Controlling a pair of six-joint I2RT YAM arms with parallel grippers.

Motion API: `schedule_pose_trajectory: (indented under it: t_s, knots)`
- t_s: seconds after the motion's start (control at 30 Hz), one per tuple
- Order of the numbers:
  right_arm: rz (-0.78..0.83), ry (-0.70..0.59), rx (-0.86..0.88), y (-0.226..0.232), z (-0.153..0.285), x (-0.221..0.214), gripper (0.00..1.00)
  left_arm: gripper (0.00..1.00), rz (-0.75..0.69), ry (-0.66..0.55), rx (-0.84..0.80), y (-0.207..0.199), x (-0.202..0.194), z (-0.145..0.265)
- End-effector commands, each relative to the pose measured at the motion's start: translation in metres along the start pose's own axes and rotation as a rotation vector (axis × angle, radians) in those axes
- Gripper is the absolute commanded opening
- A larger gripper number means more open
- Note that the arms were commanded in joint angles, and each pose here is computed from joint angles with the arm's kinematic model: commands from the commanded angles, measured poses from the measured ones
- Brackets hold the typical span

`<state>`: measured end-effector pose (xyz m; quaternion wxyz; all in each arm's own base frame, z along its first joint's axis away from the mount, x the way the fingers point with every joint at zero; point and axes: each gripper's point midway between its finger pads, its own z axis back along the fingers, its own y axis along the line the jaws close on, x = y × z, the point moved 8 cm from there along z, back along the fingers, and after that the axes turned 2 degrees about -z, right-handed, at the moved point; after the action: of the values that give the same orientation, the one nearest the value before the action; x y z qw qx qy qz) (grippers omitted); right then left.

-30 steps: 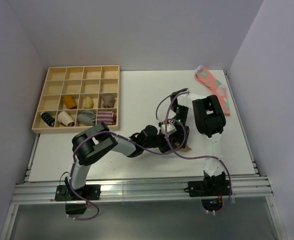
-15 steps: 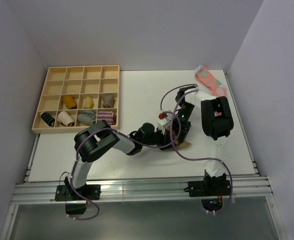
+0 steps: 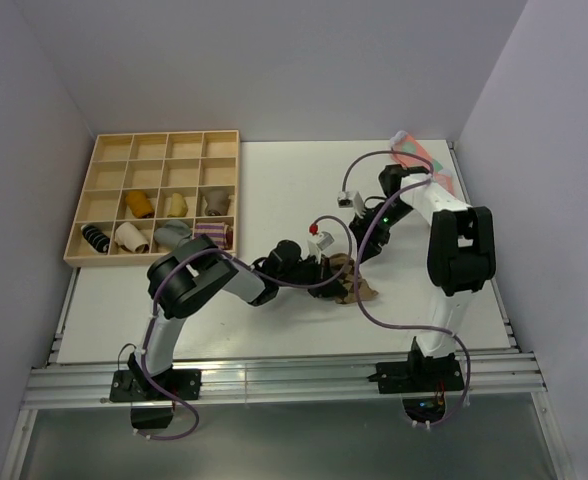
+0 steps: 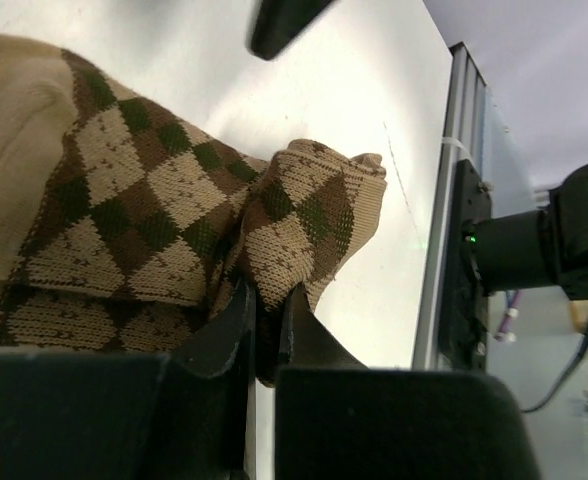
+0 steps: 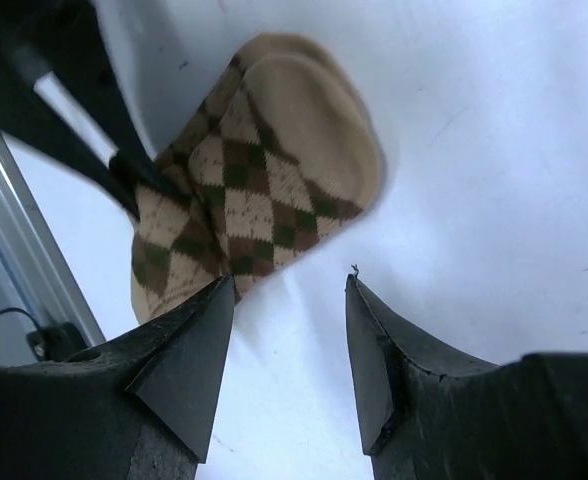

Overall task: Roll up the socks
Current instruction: Roll the sock at the center of the board.

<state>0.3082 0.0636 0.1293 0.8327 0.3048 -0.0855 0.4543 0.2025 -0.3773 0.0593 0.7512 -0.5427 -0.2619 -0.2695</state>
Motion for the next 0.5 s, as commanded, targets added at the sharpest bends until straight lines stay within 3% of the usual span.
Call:
schedule_pose_trajectory:
  t_s: [0.0, 0.47]
  knots:
    - [0.141, -0.074, -0.025, 0.009, 0.008, -0.004, 0.56, 0.0, 0.277, 0.297, 0.163, 0.035, -0.071, 0.028]
    - [0.425, -0.142, -0.018, 0.045, 0.013, -0.031, 0.63, 0.0, 0.5, 0.386, 0.187, 0.041, -0.063, 0.042]
